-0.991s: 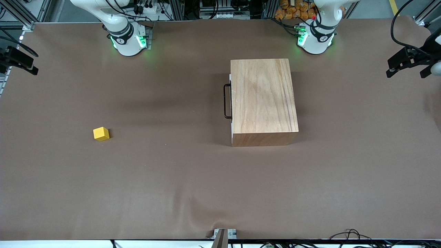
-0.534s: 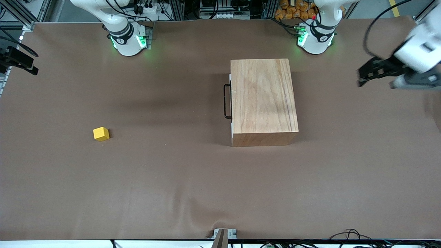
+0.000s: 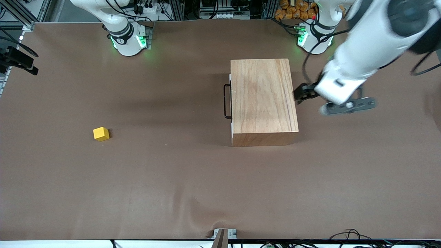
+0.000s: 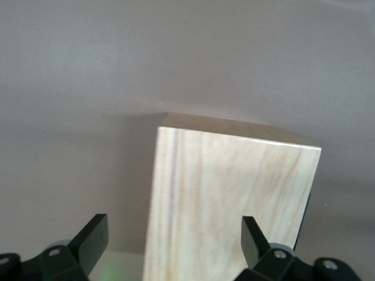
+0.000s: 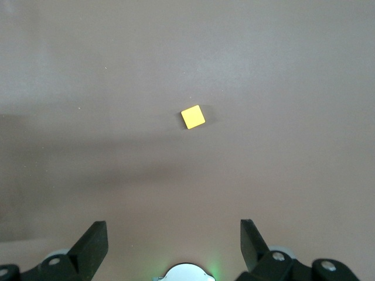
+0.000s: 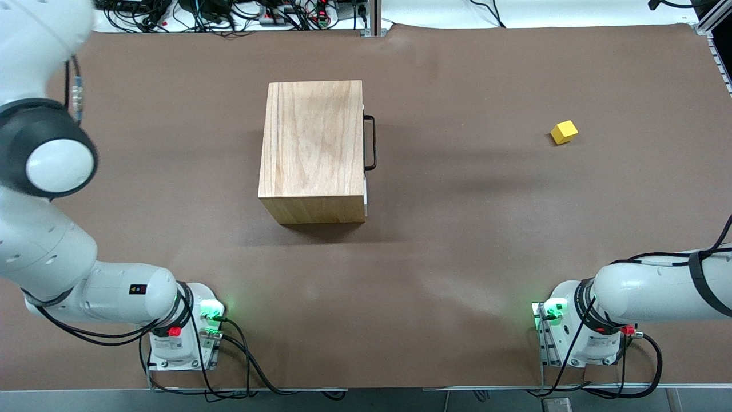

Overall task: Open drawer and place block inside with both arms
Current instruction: 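Reach the left gripper across the box toward the black drawer handle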

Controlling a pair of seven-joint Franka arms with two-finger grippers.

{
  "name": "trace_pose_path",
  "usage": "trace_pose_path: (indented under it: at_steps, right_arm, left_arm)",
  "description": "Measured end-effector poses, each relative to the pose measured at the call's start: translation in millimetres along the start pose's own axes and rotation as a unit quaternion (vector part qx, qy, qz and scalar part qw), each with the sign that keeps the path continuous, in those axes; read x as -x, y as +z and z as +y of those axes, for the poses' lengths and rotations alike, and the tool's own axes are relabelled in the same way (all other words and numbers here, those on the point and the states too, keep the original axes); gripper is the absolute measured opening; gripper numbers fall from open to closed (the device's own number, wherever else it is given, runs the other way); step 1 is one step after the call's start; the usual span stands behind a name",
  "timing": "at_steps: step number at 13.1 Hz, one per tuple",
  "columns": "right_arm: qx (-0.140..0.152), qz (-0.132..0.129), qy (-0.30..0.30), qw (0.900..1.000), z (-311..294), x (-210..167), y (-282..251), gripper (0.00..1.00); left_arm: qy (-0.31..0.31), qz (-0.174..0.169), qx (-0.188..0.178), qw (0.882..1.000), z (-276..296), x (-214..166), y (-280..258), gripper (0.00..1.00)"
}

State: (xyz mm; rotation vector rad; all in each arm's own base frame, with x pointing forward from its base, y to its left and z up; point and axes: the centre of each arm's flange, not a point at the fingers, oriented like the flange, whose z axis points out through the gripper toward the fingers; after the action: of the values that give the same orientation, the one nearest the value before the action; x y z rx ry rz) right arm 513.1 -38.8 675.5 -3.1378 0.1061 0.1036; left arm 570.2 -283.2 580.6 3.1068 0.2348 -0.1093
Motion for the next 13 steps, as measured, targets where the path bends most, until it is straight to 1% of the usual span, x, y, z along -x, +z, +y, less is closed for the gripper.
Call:
trace_pose_path:
  at_steps: [2,4,6,8,9,11,13]
  right_arm:
    - [0.000,0.000,0.000,1.000,0.0,0.0,0.0,1.00]
    - [0.000,0.000,0.000,1.000,0.1,0.0,0.0,1.00]
    - [0.000,0.000,0.000,1.000,0.2,0.0,0.0,1.00]
    - [0.000,0.000,0.000,1.000,0.1,0.0,0.1,1.00]
    - [0.000,0.000,0.000,1.000,0.2,0.0,0.0,1.00]
    - [0.000,0.000,0.000,1.000,0.3,0.0,0.1,1.00]
    - [0.000,0.000,0.000,1.000,0.4,0.0,0.1,1.00]
  left_arm:
    - [-0.005,0.003,-0.009,1.000,35.5,3.1,17.0,1.00]
    - [0.003,0.011,-0.027,1.000,66.2,10.4,33.7,1.00]
    - [0.017,0.028,-0.059,0.998,111.9,34.6,55.0,1.00]
    - [0.042,0.047,-0.083,0.995,164.0,70.4,76.6,1.00]
    - [0.051,0.053,-0.089,0.993,187.0,86.3,88.2,1.00]
    - [0.061,0.058,-0.091,0.992,219.8,106.3,110.5,1.00]
    - [0.062,0.070,-0.079,0.993,238.9,113.8,123.5,1.00]
